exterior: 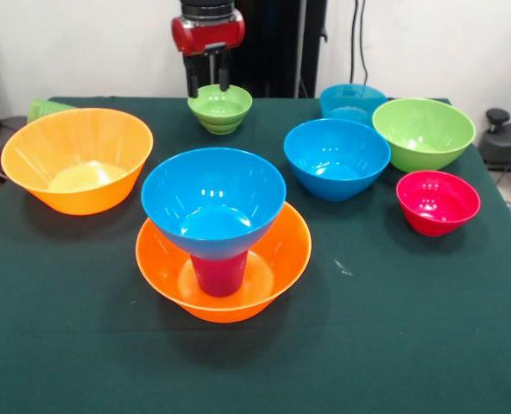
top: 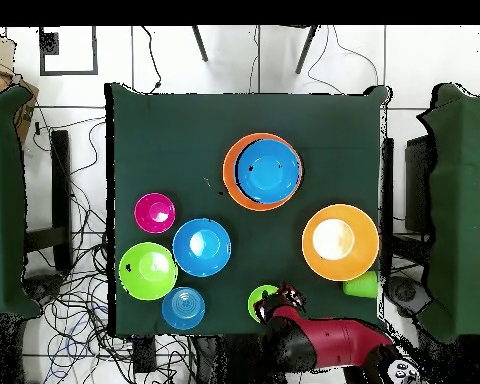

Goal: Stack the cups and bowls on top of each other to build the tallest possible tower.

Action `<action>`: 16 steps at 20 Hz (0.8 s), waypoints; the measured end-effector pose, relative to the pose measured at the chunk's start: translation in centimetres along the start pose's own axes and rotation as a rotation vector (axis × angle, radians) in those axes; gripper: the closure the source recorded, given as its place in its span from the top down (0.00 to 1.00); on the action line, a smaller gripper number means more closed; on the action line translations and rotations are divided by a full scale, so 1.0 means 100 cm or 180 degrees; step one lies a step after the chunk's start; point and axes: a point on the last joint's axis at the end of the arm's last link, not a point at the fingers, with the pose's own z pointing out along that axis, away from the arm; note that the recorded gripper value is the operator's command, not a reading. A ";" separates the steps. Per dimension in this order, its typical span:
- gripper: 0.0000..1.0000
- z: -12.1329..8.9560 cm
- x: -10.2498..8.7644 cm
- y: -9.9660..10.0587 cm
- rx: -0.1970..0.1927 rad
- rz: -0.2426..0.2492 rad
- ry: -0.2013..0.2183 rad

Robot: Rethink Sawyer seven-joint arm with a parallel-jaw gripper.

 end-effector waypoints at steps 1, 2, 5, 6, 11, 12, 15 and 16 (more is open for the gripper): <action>1.00 0.000 0.000 0.000 0.0012 -0.0006 -0.0003; 1.00 0.000 0.000 -0.001 0.0024 -0.0013 -0.0007; 1.00 -0.003 0.000 -0.002 0.0081 -0.0041 -0.0030; 1.00 -0.004 0.000 -0.003 0.0102 -0.0048 -0.0030; 1.00 -0.009 0.003 -0.007 0.0171 -0.0048 0.0002; 1.00 -0.012 0.004 -0.009 0.0211 -0.0049 0.0013; 1.00 -0.015 0.004 -0.012 0.0249 -0.0047 0.0016; 1.00 -0.016 0.004 -0.013 0.0259 -0.0046 0.0017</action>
